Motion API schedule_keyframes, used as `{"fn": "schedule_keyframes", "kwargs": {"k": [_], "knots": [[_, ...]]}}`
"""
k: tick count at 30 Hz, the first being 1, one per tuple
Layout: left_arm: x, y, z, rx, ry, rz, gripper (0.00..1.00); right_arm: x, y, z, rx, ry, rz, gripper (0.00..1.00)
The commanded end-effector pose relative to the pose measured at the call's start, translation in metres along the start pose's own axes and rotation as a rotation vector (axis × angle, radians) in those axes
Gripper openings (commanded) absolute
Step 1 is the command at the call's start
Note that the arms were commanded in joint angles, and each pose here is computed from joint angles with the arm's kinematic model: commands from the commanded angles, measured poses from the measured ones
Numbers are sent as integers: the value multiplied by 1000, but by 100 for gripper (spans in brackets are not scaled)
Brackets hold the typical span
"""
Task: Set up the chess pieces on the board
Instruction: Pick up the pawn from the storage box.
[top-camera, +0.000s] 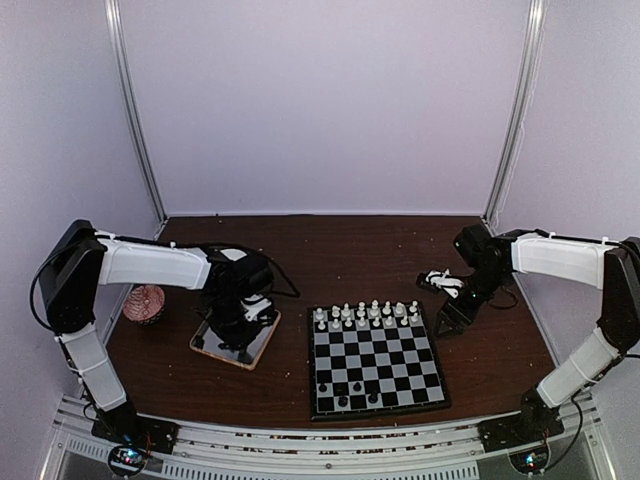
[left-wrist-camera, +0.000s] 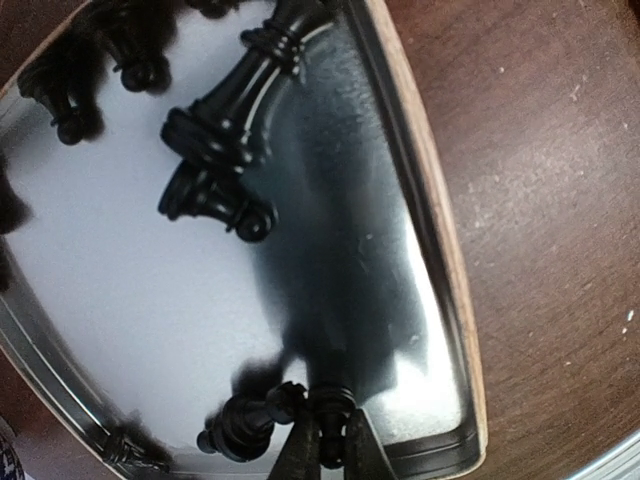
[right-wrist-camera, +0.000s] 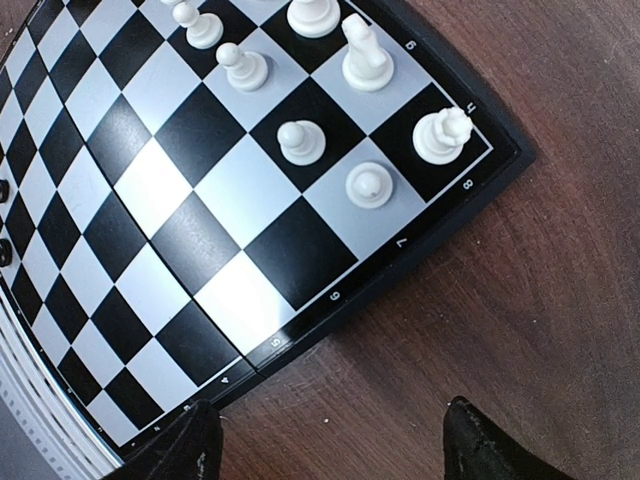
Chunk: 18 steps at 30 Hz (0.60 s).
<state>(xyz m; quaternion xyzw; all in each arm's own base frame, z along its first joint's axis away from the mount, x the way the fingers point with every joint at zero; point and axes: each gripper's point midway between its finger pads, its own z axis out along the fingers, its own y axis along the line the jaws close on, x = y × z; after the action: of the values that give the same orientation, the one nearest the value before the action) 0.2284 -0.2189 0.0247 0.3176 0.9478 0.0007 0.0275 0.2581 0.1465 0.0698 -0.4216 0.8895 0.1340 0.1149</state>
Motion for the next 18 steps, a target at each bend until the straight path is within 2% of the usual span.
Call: {"fn": "schedule_keyframes", "kwargs": {"k": [1, 8, 13, 18], "knots": [[-11, -3, -26, -15, -51, 32, 2, -5, 0, -3, 2, 0, -19, 76], [-37, -29, -82, -16, -173, 150, 1, -6, 2, -2, -2, 2, -27, 76], [-74, -96, -116, 85, -288, 389, 2, -7, 3, -4, -1, -2, -33, 76], [-98, -163, -124, 171, -337, 598, 2, -8, 3, -6, 8, -9, -34, 76]]}}
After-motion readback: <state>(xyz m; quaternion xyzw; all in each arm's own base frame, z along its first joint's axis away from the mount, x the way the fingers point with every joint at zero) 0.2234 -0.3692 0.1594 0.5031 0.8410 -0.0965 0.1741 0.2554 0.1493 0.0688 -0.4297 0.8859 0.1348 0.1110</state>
